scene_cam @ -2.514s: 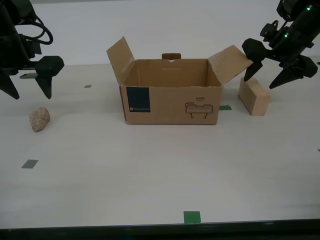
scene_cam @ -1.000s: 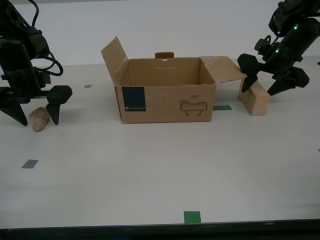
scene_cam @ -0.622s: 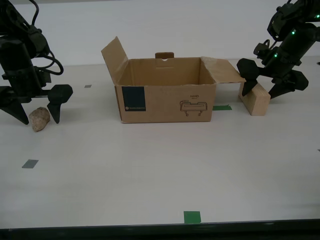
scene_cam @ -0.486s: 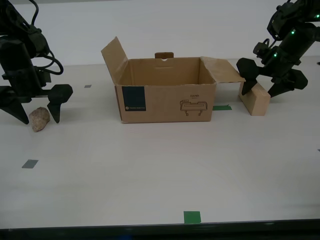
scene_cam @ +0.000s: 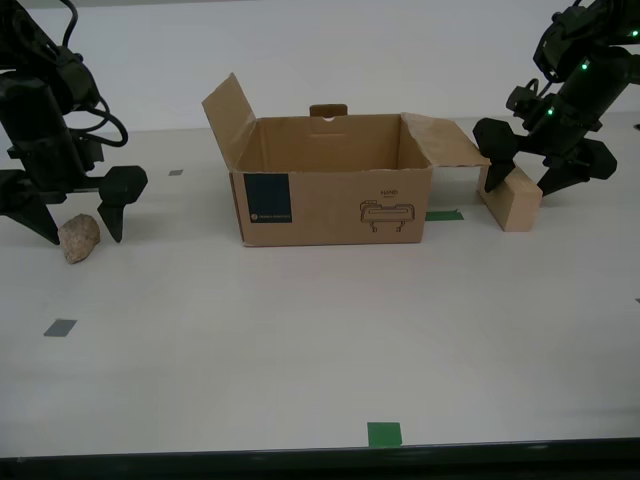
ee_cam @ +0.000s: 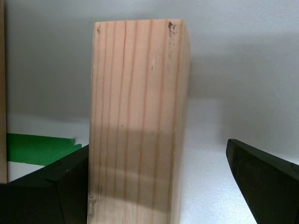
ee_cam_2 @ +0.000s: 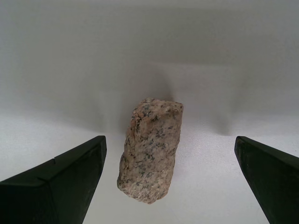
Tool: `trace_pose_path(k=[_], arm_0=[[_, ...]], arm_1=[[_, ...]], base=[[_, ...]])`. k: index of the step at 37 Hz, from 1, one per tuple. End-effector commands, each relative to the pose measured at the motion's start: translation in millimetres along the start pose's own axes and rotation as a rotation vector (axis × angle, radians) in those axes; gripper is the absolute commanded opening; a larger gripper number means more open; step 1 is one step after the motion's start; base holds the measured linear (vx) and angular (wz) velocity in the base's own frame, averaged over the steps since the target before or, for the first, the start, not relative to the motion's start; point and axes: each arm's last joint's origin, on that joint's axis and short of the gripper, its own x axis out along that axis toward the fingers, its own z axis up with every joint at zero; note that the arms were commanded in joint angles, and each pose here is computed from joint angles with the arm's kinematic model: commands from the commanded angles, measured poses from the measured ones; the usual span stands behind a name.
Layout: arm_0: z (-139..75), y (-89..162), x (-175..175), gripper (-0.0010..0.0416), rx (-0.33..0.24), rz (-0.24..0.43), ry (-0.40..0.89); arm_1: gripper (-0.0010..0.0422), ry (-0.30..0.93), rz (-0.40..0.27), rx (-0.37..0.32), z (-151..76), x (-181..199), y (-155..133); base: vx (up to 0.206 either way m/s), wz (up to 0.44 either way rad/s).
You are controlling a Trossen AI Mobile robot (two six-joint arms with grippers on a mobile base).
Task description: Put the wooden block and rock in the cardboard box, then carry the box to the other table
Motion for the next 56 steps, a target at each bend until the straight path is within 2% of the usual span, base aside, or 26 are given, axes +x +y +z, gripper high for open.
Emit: trace_pose_path(k=[1,27,36,49,56], arm_0=[[-0.3,-0.1,0.3,0.0345,-0.002,-0.006,0.002],[0.2,0.3,0.4,0.0281,-0.004,-0.005,-0.003],[0.2,0.6,0.4,0.0229,-0.004,-0.005,-0.003],[0.1,1.3,0.6,0.0138,-0.004,-0.004,-0.001],[0.0,2.0,0.8,0.0105,-0.006,-0.004,-0.001]], arm_1=[[0.0375,-0.010,0.000,-0.003,0.7,0.2,-0.1],[0.0375,-0.045,-0.002,-0.007,3.8,0.4,-0.7],[0.0374,-0.046,-0.002,-0.008,3.9,0.4,-0.8],[0.0305,-0.048,-0.002,-0.007,4.0,0.4,-1.0],[0.0267,-0.045,-0.002,-0.007,3.6,0.5,-0.9]], base=[[0.000,0.000],[0.000,0.000],[0.000,0.000],[0.000,0.000],[0.000,0.000]])
